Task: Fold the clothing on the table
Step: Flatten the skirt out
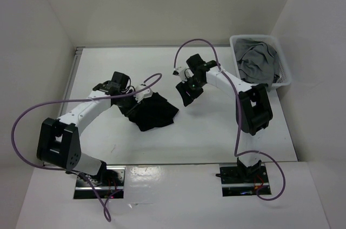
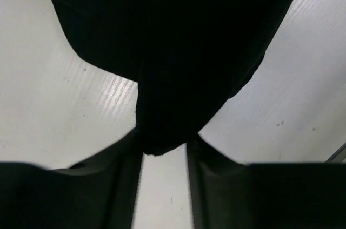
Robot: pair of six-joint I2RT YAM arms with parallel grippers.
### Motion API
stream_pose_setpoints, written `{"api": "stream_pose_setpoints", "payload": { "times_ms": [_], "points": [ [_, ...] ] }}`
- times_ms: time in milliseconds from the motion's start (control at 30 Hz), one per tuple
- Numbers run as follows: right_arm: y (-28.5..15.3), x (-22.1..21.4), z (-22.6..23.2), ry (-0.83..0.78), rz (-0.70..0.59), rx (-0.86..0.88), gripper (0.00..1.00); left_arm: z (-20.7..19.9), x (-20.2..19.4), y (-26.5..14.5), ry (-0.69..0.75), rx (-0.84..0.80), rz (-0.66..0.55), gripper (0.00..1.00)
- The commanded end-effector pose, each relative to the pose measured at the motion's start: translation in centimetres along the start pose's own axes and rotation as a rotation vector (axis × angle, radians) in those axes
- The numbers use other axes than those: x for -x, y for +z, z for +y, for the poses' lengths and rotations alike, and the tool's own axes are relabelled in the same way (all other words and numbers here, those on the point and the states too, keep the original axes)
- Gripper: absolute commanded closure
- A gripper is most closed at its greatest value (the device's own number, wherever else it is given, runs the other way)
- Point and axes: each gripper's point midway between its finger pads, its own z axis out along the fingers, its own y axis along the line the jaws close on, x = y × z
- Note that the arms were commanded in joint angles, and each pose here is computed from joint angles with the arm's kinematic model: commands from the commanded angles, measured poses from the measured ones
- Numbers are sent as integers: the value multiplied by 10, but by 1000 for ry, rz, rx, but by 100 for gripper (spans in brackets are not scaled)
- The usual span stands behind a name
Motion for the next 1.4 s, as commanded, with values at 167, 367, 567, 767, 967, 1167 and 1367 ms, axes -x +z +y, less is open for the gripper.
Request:
{"api": "stream_pose_setpoints", "payload": {
  "times_ms": [167, 367, 567, 767, 967, 1167, 1367],
  "points": [
    [-3, -5, 12, -6, -15, 39, 40, 1, 19, 14, -32, -68, -27, 100],
    [17, 5, 15, 27, -38, 130, 41, 0, 27, -5, -60, -12, -76, 100],
    [46, 26, 25, 49, -31, 304, 44, 0, 24, -12, -83, 26, -88, 100],
    [63, 21, 21, 71, -9, 345, 45, 0, 19, -12, -100, 30, -87, 100],
    [70, 17, 24, 75, -1, 377, 45, -3, 16, -8, -103, 17, -84, 100],
    [82, 9, 25, 96, 25, 404, 56, -1, 18, -7, -103, 17, -84, 100],
    [83, 3, 23, 92, 44, 391, 97, 0, 18, -5, -103, 17, -84, 100]
  ]
}}
